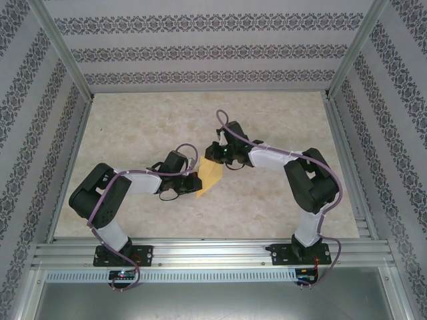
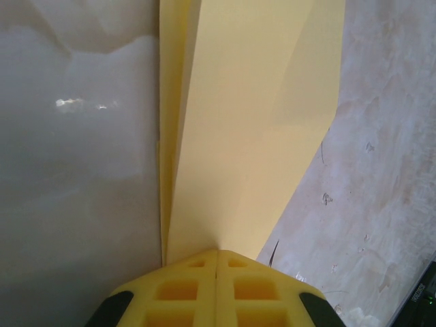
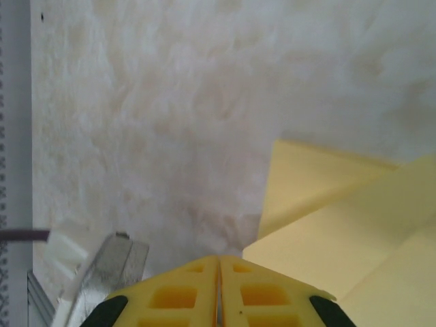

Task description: Fold a paper plane with a square sheet of paper (pick it up from the middle)

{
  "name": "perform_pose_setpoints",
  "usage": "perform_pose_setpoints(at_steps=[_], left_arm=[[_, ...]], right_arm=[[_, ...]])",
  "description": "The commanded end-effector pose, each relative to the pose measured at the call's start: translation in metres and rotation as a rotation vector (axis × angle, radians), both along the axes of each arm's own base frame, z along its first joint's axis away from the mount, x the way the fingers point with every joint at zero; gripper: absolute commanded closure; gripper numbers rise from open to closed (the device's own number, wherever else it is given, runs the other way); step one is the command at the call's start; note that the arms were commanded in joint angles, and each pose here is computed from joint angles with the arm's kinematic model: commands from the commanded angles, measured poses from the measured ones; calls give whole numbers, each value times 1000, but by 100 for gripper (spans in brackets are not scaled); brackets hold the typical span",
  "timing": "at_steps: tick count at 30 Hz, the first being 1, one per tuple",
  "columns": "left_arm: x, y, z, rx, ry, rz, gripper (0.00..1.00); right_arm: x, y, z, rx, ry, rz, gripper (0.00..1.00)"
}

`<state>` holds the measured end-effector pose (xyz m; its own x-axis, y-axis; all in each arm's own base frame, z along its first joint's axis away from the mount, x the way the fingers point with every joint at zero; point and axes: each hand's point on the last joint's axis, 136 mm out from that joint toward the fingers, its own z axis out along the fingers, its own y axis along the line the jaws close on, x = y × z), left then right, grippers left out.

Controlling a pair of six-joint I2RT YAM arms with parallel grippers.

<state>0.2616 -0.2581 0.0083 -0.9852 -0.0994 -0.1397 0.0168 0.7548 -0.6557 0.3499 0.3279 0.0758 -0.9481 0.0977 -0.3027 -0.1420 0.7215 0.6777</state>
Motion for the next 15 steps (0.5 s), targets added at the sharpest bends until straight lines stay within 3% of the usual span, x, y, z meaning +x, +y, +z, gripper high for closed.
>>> perform_pose_setpoints(at_steps=[1, 10, 15], left_arm=[[-57, 62, -71, 309, 233, 31, 100], [-58, 63, -73, 308, 228, 28, 100], [-58, 60, -78, 292, 239, 30, 100]], right_arm=[[-18, 13, -24, 13, 55, 5, 91], [-39, 4, -77, -79, 124, -27, 93], [-44, -10, -77, -108, 132, -41, 93]])
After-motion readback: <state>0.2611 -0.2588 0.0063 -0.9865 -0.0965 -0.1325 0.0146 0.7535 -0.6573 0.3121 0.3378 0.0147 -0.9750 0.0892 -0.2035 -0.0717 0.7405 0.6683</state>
